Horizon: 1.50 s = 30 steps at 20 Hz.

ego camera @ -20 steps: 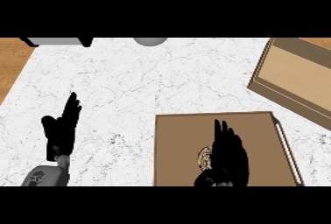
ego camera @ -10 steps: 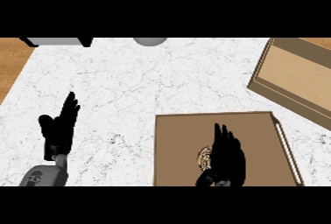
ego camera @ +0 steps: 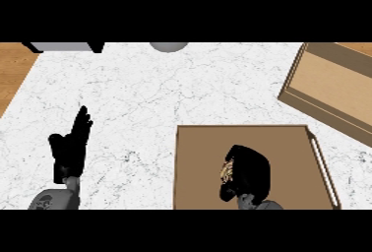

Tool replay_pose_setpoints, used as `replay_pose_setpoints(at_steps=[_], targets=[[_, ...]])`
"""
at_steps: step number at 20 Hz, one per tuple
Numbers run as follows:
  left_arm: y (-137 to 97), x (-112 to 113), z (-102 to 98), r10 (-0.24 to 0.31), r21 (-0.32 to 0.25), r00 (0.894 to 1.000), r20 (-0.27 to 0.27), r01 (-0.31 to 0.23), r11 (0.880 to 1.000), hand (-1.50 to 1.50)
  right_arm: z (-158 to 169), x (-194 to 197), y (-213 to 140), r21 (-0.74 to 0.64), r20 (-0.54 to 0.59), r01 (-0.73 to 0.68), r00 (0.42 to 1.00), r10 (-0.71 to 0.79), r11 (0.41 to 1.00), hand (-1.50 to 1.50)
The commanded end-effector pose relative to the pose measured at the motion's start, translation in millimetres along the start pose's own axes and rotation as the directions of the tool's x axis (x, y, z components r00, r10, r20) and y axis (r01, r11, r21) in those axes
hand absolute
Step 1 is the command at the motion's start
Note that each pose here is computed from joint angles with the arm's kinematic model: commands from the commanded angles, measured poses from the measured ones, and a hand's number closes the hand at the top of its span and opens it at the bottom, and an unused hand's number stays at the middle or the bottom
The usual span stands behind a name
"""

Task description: Pick the cupcake from the tray and place it in the cardboard box

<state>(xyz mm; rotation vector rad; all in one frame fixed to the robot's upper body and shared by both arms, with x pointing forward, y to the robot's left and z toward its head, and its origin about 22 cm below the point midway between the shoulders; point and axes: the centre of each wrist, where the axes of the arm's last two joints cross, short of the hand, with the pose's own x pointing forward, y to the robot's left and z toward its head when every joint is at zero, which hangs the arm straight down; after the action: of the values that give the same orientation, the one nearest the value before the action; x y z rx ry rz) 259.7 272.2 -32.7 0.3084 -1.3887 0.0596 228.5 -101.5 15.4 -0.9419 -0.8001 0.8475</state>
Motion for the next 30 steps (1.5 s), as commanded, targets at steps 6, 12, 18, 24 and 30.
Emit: replay_pose_setpoints(at_steps=[6,12,18,24,30], targets=[[1,4,4,0.007,-0.007,1.0,-0.012,-0.007,1.0,0.0,-26,-46,-5,-0.013,0.147,-0.081,0.986,0.082,0.997,1.5],[-2,11,-5,0.011,0.005,1.0,-0.006,-0.011,1.0,0.0,-58,-108,-50,0.018,0.32,-0.163,0.936,0.149,0.987,1.5],[7,7,-2,0.002,-0.004,1.0,-0.004,-0.002,1.0,0.0,-43,-86,-83,-0.134,0.381,-0.101,0.913,0.145,0.986,1.5],[8,-1,-2,0.008,0.002,1.0,-0.014,-0.008,1.0,0.0,20,-98,-142,-0.264,0.436,0.008,0.893,0.112,0.965,1.5],[10,1,6,0.012,-0.002,1.0,-0.014,-0.012,1.0,0.0,46,-108,-218,-0.382,0.419,0.126,0.907,0.05,0.916,1.5]])
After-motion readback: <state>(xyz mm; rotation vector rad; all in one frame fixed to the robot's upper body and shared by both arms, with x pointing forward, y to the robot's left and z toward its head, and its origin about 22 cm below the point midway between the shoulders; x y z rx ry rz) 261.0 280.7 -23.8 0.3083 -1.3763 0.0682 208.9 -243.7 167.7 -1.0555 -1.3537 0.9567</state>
